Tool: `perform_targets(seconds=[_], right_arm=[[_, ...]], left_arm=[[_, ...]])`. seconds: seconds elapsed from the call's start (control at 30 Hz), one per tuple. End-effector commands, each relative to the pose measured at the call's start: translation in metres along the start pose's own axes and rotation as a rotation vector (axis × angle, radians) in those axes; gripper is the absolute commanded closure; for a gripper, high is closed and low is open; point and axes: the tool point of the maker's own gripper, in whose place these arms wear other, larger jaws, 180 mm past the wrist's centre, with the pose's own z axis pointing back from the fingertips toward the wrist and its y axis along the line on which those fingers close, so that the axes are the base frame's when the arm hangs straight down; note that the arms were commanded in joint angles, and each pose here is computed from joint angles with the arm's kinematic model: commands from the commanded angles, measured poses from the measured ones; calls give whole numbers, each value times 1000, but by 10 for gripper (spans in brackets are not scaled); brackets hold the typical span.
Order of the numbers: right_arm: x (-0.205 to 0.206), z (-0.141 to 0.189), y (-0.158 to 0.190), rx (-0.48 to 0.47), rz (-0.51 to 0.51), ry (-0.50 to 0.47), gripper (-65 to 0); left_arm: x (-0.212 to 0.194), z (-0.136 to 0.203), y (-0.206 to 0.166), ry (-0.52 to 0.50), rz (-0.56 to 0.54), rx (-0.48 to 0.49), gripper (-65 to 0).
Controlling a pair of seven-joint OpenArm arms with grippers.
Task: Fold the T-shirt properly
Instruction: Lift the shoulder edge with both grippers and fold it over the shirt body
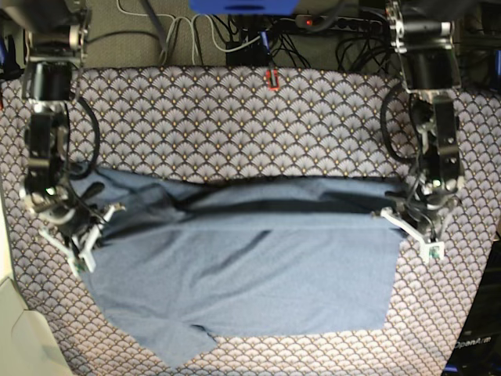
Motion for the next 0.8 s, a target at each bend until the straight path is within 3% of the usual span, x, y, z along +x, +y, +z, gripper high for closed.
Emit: perform_targets(seconds=[0.0, 0.2, 0.5, 0.77], right_arm=[[23, 0, -9, -26, 20, -58, 0], [34, -20, 9, -27, 147, -75, 0], [51, -43, -6, -23, 108, -59, 0], [69, -45, -14, -32, 99, -82, 0]], left_arm=[[27, 0, 9, -68, -12, 28, -6], [43, -8, 17, -173, -63, 73, -6], [42, -36, -16, -176, -149, 15, -6], [77, -39, -22, -231, -142, 9, -6]])
